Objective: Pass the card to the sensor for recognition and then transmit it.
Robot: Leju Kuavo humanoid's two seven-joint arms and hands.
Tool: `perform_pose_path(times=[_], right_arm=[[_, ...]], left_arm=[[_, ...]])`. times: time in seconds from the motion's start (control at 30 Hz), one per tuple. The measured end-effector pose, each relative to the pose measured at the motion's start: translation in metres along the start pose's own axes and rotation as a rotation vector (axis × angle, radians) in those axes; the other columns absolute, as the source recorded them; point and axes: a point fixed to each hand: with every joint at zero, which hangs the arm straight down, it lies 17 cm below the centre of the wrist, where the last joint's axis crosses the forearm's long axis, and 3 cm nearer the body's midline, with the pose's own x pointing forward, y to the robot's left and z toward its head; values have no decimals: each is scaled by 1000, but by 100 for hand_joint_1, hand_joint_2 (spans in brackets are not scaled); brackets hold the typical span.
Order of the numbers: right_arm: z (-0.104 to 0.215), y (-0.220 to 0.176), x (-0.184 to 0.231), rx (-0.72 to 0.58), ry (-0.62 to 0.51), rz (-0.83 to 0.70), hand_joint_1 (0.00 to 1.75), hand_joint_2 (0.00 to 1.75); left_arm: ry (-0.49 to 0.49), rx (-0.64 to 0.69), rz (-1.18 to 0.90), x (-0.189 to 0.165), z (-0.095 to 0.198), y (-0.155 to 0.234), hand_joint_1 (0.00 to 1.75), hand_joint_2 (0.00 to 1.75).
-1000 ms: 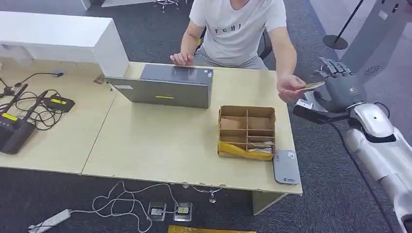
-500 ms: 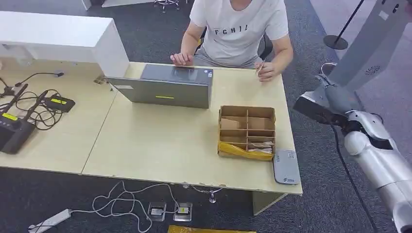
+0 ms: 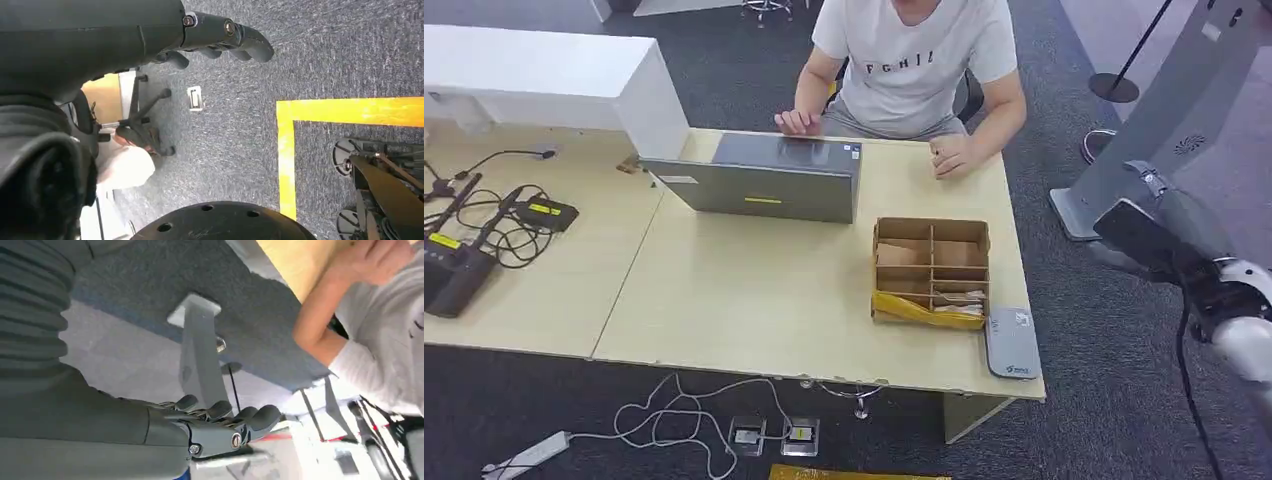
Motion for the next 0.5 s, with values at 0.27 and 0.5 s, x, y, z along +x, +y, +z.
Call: perform_pose_path(times=[0.27, 0.5], right_arm=[[32, -7, 33, -109, -168, 160, 0, 175], [56, 32, 49, -78, -228, 168, 0, 175]], left_arm=[[-1, 10, 2, 1, 0, 0, 0, 0], [0, 13, 7, 1, 1, -5, 0, 0]])
